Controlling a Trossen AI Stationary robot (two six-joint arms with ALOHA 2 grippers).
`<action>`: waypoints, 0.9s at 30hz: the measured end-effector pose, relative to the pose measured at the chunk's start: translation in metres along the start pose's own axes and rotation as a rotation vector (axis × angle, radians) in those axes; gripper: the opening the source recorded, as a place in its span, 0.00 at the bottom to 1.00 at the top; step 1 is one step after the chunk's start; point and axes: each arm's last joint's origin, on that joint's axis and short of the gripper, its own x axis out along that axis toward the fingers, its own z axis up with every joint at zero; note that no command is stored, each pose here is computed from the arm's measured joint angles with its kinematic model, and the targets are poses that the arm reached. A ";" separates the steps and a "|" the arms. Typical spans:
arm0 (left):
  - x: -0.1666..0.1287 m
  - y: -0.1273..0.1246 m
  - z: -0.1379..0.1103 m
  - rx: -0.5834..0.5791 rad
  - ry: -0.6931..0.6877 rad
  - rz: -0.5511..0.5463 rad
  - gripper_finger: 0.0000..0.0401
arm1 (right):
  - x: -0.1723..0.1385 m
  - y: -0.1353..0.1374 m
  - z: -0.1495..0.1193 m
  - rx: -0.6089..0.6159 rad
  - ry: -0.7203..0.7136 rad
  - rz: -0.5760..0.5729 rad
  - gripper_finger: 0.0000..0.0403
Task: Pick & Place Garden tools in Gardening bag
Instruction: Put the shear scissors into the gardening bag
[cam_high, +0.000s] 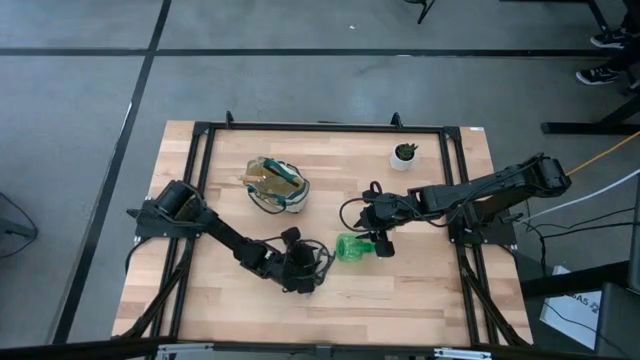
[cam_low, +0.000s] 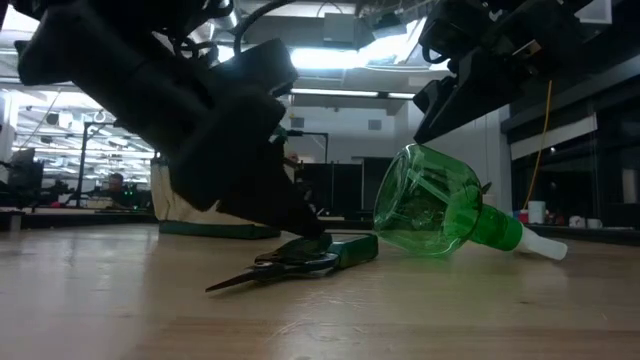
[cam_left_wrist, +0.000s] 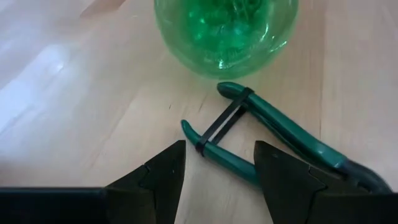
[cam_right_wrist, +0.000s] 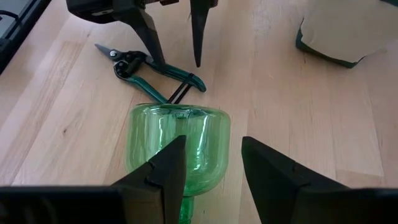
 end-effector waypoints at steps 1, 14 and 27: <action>0.000 0.000 0.000 -0.011 0.004 -0.007 0.47 | 0.000 0.000 0.000 0.000 -0.001 0.000 0.39; 0.001 0.004 -0.001 -0.025 0.078 -0.039 0.47 | 0.000 0.000 0.000 0.000 0.000 0.000 0.39; -0.001 0.005 -0.004 -0.041 0.129 -0.073 0.47 | 0.000 0.000 0.000 0.000 0.000 0.000 0.39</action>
